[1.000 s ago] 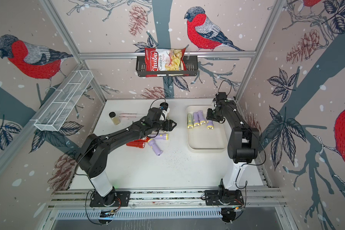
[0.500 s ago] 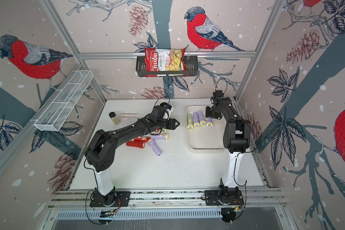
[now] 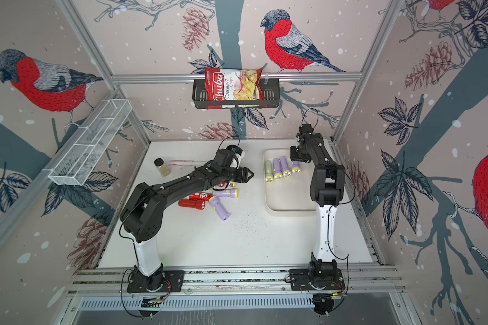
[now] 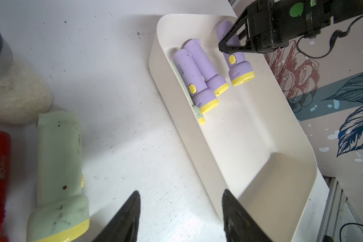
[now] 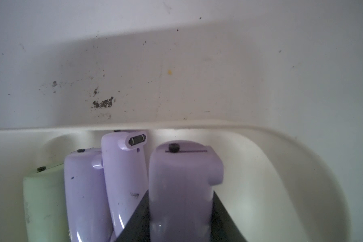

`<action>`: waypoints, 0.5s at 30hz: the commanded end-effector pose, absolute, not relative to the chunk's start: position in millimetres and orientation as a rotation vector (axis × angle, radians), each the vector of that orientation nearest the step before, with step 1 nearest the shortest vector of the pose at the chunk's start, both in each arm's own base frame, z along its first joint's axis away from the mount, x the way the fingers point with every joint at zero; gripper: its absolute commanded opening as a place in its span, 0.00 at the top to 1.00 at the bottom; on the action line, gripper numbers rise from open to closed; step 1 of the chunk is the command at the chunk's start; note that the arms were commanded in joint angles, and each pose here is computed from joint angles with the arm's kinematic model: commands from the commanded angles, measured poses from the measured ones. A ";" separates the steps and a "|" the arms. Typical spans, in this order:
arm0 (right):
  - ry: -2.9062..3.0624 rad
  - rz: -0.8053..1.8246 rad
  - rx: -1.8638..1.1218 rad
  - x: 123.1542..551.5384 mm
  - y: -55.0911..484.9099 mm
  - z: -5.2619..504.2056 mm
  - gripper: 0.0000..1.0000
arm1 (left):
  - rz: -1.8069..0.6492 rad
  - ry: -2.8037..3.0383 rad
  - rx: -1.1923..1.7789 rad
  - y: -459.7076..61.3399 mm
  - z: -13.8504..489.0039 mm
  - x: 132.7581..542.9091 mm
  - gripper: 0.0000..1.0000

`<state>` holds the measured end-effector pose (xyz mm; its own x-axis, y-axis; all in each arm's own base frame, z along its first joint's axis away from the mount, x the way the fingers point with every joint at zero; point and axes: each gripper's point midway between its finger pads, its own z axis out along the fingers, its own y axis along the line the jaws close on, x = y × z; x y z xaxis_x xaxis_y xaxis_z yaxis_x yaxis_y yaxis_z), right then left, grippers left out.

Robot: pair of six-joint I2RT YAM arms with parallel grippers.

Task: Put the flashlights into the storage boxes
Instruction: Place the flashlight at the storage box.

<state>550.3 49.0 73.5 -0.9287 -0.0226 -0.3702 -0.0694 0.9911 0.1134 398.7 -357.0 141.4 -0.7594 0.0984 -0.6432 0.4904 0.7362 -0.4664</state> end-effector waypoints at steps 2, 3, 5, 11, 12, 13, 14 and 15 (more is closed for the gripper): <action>2.765 0.182 -0.106 553.6 51.4 66.8 0.67 | -0.845 2.339 0.445 -352.4 141.6 396.4 0.39; 2.762 0.183 -0.108 555.0 52.4 66.0 0.67 | -0.844 2.340 0.441 -351.3 141.3 396.6 0.39; 2.757 0.187 -0.105 557.5 52.2 64.1 0.67 | -0.844 2.340 0.443 -351.3 141.6 395.6 0.38; 2.750 0.255 -0.092 562.0 55.9 60.1 0.64 | -0.846 2.346 0.445 -349.1 141.3 393.6 0.38; 2.748 0.254 -0.089 562.5 55.5 60.5 0.61 | -0.849 2.345 0.444 -349.0 141.9 393.1 0.38; 2.745 0.251 -0.085 563.2 54.3 62.2 0.55 | -0.848 2.347 0.442 -348.3 141.7 392.4 0.38; 2.739 0.252 -0.082 564.4 54.0 64.5 0.52 | -0.849 2.349 0.442 -347.7 141.3 391.3 0.38; 2.734 0.255 -0.079 565.3 54.4 67.2 0.50 | -0.848 2.346 0.441 -347.2 142.4 391.1 0.38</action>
<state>560.5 52.7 61.4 -0.9279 -0.0360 -0.3711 -0.0965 0.9846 0.1458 392.0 -348.3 136.5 -0.7736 0.1038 -0.6251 0.4762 0.7461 -0.4655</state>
